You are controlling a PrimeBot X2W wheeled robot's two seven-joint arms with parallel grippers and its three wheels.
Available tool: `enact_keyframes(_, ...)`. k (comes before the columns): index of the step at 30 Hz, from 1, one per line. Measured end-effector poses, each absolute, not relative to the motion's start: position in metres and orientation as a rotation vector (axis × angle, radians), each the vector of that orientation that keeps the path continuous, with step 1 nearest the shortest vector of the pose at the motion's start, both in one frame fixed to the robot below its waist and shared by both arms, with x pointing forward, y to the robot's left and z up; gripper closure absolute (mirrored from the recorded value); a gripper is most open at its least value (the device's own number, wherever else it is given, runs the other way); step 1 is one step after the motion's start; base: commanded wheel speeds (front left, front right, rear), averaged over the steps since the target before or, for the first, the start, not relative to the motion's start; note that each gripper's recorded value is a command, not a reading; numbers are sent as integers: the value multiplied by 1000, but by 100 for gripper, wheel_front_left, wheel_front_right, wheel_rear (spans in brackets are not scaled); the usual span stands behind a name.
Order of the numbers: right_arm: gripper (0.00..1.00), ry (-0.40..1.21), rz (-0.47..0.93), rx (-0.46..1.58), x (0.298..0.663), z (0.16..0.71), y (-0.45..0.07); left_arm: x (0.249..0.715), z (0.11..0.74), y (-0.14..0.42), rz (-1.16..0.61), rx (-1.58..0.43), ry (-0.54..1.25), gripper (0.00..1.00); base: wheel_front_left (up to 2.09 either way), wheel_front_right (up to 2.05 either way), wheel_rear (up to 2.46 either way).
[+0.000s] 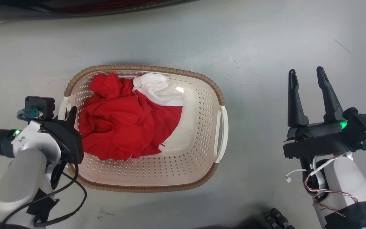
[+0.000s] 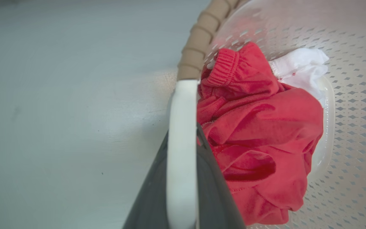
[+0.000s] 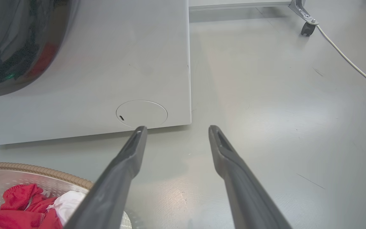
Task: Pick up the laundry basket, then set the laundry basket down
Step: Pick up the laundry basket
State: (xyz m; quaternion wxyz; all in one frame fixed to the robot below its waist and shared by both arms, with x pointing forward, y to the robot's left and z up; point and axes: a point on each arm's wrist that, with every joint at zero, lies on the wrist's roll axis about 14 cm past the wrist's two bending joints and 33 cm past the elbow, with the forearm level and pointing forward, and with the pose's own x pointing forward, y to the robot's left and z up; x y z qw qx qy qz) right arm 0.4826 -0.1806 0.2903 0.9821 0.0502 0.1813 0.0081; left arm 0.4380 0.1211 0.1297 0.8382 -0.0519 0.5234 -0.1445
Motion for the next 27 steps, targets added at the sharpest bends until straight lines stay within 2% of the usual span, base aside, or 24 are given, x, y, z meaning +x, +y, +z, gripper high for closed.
enact_keyframes(12, 0, 365, 17, 103, 484, 290, -181, 434, 128, 123, -284, -128, 1127, 100, 0, 0, 0)
enact_keyframes(27, 0, 335, 28, 113, 489, 303, -176, 403, 131, 127, -186, -229, 1246, 100, 0, 0, 0)
